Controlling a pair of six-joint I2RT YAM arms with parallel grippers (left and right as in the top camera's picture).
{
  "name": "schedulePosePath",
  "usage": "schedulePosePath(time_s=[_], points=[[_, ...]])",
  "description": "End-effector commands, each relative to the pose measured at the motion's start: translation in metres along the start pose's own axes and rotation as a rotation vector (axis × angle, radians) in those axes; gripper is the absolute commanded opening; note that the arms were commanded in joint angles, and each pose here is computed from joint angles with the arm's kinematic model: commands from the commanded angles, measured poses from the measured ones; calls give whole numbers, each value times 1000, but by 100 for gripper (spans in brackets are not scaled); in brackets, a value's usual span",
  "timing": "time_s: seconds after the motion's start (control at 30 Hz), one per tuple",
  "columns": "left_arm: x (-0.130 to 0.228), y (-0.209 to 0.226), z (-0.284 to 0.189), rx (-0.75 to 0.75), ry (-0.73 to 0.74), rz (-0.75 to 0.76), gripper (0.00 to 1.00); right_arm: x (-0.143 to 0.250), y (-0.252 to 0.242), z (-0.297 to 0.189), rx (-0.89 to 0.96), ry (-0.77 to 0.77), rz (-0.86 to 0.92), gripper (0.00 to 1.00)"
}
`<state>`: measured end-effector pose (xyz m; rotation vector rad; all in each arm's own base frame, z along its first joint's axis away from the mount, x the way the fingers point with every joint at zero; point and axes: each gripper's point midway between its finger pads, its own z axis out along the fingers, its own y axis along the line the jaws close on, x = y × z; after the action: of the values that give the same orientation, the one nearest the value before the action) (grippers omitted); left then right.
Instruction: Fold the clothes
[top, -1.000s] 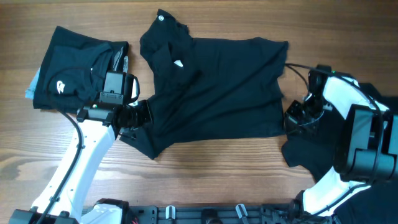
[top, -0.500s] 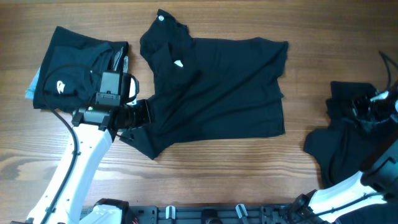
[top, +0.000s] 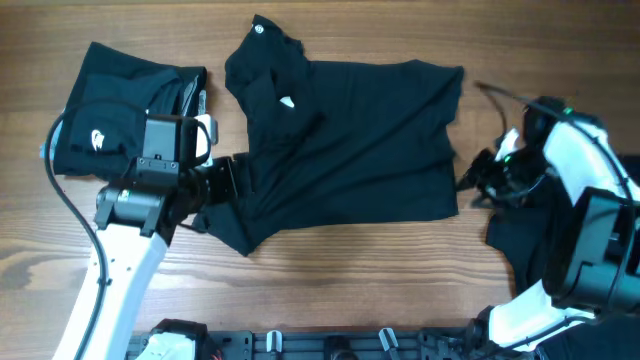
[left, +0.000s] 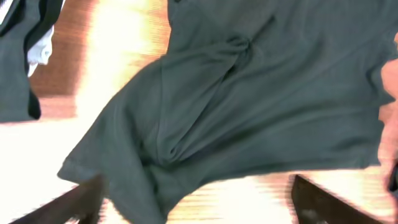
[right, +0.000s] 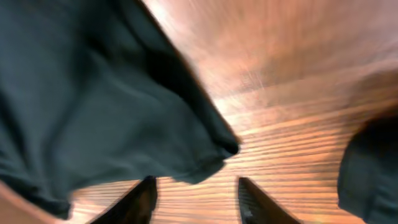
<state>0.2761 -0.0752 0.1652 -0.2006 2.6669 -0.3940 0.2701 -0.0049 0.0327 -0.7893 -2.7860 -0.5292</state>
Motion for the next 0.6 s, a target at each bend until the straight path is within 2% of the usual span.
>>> schedulePosePath(time_s=[0.0,0.3,0.33,0.43,0.5,0.57], points=[[-3,4,-7,-3,-5,-15,85,11,-12,18,26,14,23,57],[-2,16,0,-31,27,-67,84,11,-1,48,-102,-17,-7,57],[0,17,6,-38,48,-71,84,11,7,48,-155,-15,-25,52],[3,20,15,-51,84,-78,83,17,2,49,-128,7,-7,33],[7,22,21,-61,113,-84,80,23,-12,50,-53,25,28,12],[12,25,24,-71,143,-89,79,24,-25,47,24,26,55,4]])
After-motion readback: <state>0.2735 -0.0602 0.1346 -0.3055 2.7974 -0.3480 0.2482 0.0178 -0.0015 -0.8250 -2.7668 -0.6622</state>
